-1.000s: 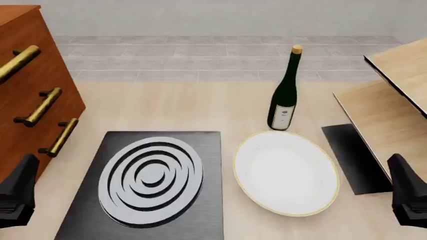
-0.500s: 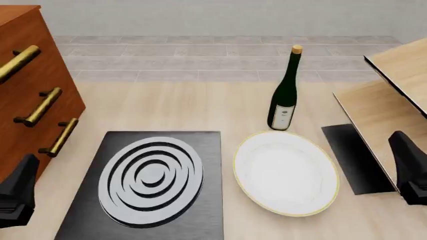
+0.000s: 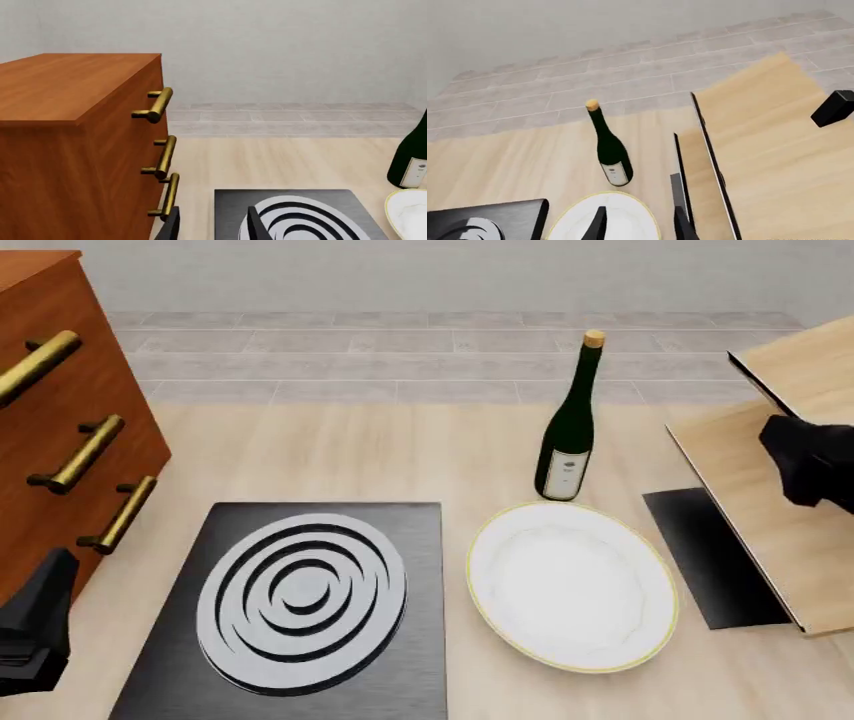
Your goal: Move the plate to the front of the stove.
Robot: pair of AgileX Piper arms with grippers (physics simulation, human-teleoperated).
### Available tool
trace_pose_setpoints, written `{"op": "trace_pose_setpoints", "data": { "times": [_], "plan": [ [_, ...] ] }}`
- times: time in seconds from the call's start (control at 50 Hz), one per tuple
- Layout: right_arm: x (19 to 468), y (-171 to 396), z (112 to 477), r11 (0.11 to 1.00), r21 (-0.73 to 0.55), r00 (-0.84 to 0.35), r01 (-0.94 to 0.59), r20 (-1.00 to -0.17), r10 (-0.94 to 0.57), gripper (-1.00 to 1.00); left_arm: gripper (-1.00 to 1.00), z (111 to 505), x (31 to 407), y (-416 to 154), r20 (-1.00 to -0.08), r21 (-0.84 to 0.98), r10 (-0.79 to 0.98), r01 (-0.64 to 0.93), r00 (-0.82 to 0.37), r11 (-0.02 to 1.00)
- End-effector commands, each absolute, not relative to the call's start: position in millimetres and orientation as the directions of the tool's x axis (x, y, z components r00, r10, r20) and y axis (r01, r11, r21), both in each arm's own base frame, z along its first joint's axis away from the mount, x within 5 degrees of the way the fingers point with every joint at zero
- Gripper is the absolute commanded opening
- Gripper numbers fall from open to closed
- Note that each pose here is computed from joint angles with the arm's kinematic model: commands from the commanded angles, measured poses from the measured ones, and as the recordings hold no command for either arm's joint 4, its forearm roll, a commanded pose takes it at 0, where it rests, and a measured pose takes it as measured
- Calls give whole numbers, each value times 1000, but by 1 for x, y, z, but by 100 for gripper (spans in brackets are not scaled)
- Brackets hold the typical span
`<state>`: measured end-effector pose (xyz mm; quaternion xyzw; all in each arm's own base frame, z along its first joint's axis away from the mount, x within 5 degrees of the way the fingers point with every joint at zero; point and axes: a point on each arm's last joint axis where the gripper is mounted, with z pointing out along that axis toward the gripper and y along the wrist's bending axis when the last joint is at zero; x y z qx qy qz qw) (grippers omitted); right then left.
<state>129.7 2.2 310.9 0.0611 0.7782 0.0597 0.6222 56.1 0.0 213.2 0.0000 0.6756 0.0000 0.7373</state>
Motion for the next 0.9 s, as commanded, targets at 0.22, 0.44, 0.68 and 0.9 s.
{"op": "trace_pose_setpoints", "data": {
  "times": [0.22,0.44,0.68,0.9],
  "plan": [
    [182,5,305,915,367,-434,167,-806,402,100,100,213,56,0,-996,0,0,0,87,1000],
    [192,11,275,870,431,-504,238,-711,490,100,100,213,56,0,-996,0,0,0,87,1000],
    [190,18,244,850,446,-567,280,-637,522,100,100,213,56,0,-996,0,0,0,87,1000],
    [207,20,225,857,414,-614,306,-602,510,100,100,213,56,0,-996,0,0,0,87,1000]
  ]
}}
